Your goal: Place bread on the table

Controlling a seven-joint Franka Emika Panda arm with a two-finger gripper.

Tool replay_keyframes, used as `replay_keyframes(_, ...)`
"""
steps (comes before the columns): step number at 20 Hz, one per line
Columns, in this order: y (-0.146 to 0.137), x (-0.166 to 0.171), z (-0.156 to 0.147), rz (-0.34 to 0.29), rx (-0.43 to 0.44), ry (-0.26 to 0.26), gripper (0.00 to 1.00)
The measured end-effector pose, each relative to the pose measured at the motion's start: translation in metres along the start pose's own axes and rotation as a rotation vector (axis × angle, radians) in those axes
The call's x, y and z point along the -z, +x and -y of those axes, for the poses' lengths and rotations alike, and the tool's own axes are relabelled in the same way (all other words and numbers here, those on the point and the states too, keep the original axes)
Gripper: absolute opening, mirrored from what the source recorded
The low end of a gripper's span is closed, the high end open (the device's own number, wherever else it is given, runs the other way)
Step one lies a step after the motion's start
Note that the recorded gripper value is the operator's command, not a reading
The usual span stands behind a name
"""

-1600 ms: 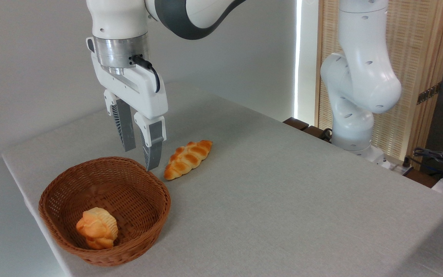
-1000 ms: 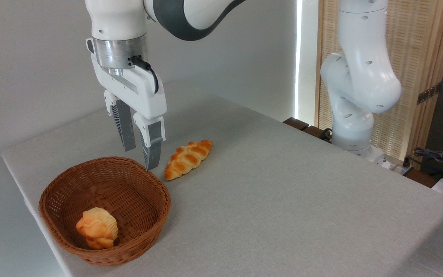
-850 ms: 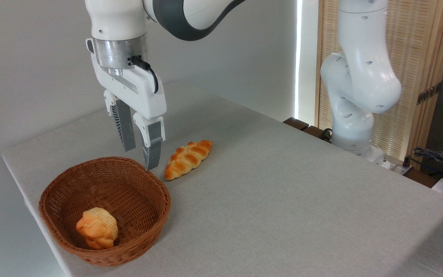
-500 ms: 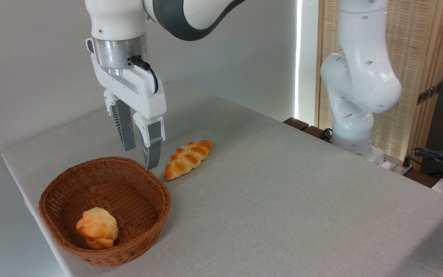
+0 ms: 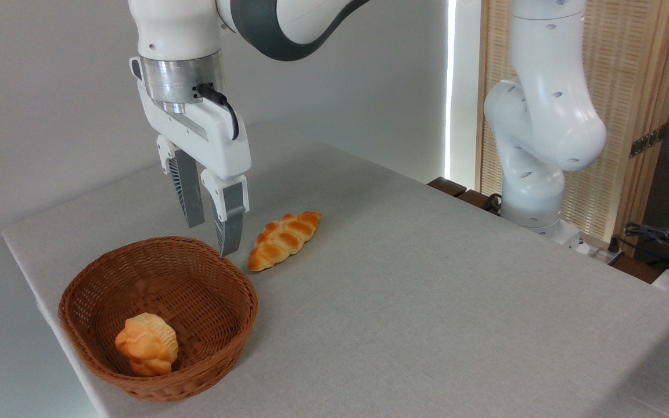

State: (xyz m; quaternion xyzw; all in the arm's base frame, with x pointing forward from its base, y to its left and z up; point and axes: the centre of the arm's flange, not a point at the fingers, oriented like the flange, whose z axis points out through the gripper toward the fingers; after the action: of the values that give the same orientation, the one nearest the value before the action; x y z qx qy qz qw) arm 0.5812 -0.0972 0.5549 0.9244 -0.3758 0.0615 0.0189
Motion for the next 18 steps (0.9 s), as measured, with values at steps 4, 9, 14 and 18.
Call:
replay_keyframes(4,0.000,0.000,0.000,0.000,0.001,0.000,1.00)
replay_keyframes(9,0.000,0.000,0.000,-0.001,0.001,0.000,1.00)
replay_keyframes(14,0.002,-0.004,-0.001,0.006,-0.002,-0.003,1.00)
replay_keyframes(18,0.017,-0.018,0.008,-0.063,0.010,0.027,1.00)
